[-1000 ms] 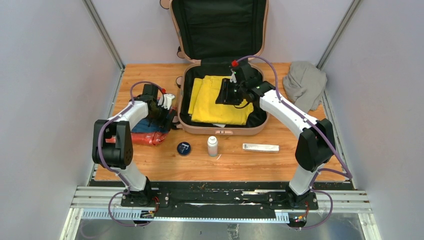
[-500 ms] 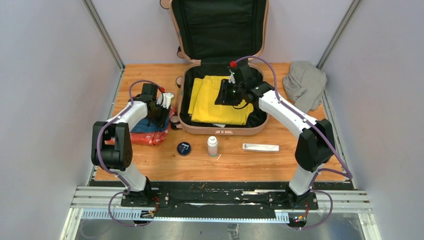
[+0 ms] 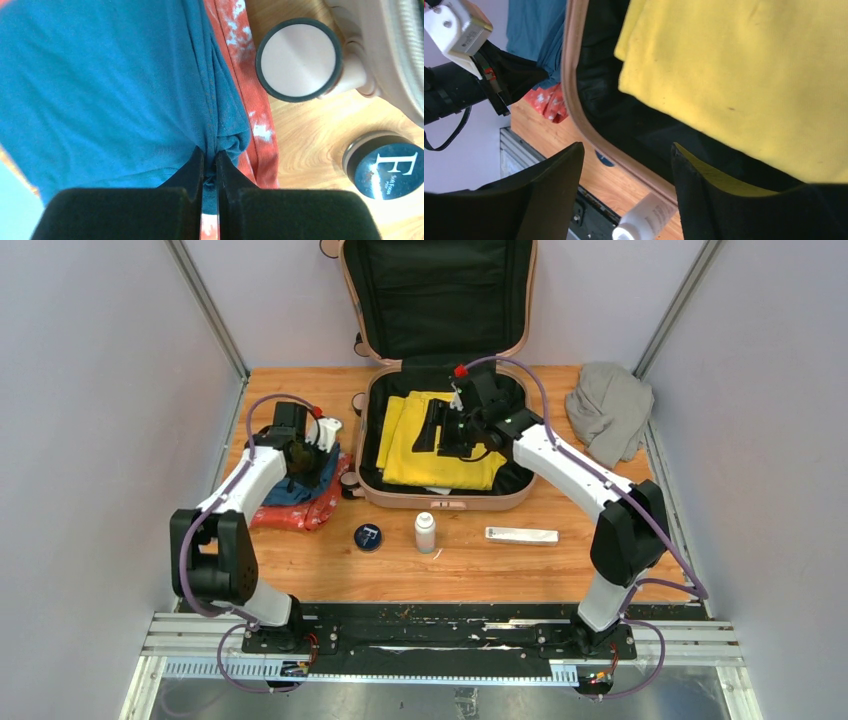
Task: Pack the luggage
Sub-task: Pick up the clothes at the center of the board, then place the clothes in the luggage.
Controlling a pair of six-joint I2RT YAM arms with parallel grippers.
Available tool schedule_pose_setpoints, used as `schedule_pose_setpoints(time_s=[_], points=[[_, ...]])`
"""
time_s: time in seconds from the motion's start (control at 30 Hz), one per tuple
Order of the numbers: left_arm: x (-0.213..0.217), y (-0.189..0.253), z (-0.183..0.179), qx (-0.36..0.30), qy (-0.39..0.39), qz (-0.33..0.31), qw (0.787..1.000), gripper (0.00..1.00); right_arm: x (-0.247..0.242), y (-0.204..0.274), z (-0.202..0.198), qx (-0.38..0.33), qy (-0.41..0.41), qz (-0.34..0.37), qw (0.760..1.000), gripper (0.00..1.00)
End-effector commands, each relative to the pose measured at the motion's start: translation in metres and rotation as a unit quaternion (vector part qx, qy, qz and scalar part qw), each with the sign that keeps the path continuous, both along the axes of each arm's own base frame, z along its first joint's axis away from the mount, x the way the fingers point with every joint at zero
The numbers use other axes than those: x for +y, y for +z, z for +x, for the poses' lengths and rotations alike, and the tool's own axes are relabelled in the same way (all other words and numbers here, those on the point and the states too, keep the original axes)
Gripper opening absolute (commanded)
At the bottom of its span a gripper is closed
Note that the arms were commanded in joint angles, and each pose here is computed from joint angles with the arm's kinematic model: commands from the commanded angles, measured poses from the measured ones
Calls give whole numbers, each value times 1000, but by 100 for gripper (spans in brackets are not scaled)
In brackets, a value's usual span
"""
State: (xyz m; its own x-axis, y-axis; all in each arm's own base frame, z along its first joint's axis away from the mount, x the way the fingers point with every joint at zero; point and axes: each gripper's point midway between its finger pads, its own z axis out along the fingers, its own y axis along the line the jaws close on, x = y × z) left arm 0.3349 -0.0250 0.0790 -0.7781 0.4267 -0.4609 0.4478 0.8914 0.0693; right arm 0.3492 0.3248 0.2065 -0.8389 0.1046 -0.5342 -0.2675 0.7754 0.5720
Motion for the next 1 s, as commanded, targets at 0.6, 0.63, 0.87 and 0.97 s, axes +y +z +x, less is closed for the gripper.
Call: schedule_pose_setpoints(time_s=[0.6,0.63,0.87,0.97], points=[[-19,103,-28,-83,-6,-64,995,0,171,14,-40,191,-33,210,958,81],[-21,107,-27,-87,-5,-68,994,0,174,11,-42,197,-35,210,957,83],[-24,132,-18,-115,-2,-79,990,0,185,4,-43,229,-54,214,948,94],[-25,138,-18,-121,-3,-84,989,0,184,4,-38,235,-81,218,944,98]])
